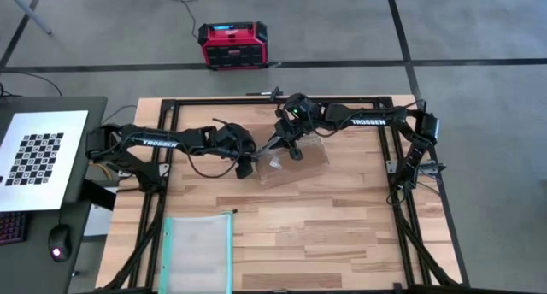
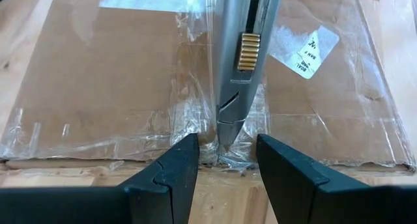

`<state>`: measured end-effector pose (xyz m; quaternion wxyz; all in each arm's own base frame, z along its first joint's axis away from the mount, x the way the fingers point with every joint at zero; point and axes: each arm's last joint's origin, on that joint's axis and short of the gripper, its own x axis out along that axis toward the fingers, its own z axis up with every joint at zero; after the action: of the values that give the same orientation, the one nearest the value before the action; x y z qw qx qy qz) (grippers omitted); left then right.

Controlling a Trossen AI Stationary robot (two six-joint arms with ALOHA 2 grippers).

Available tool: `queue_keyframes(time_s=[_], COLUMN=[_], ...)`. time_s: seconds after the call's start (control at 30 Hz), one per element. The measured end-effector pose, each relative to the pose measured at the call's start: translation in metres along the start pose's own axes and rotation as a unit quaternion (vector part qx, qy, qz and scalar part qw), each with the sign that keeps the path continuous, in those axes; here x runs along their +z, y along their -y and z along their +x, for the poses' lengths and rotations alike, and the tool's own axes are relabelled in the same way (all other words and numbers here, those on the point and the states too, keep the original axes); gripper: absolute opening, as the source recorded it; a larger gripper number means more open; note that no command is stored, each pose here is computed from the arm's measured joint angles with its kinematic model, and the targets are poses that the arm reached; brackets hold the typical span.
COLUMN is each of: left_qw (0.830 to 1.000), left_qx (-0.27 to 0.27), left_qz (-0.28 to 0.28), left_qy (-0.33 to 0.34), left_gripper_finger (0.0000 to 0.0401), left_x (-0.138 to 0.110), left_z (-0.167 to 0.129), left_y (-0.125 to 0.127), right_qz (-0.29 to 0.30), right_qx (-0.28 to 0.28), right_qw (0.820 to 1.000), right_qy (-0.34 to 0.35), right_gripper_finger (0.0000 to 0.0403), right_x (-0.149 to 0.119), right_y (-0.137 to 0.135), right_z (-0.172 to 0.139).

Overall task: Unpack boxes
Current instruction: Open the cardboard box using the gray cutter

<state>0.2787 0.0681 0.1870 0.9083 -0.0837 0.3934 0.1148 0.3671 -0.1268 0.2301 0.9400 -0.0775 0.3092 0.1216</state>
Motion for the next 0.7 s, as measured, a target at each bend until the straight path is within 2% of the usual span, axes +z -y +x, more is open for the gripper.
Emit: queue_keyframes(time_s=[0.2, 0.5, 0.6, 0.63, 0.7], left_qw=[1.0, 1.0, 0.998, 0.997, 0.998], left_qx=[0.001, -0.001, 0.006, 0.008, 0.006], left_qz=[-0.008, -0.005, -0.008, -0.008, -0.007], left_qy=[-0.007, 0.011, -0.07, -0.08, -0.06], left_gripper_finger=[0.0143, 0.0143, 0.0143, 0.0143, 0.0143], left_x=[-0.01, -0.007, -0.029, -0.031, -0.023], left_z=[0.003, 0.004, 0.009, 0.01, 0.004], left_y=[-0.001, -0.001, -0.002, -0.003, -0.002], right_qz=[0.01, 0.037, 0.054, 0.055, 0.053], right_qx=[-0.008, -0.014, -0.019, -0.031, -0.047], right_qw=[1.0, 0.996, 0.992, 0.991, 0.989], right_qy=[-0.014, -0.078, -0.116, -0.122, -0.13], right_gripper_finger=[0.0073, 0.0073, 0.0073, 0.0073, 0.0073], right_x=[-0.001, -0.01, -0.017, -0.017, -0.018], right_y=[0.001, 0.003, 0.003, 0.004, 0.007], right_z=[-0.011, -0.043, -0.057, -0.062, -0.069])
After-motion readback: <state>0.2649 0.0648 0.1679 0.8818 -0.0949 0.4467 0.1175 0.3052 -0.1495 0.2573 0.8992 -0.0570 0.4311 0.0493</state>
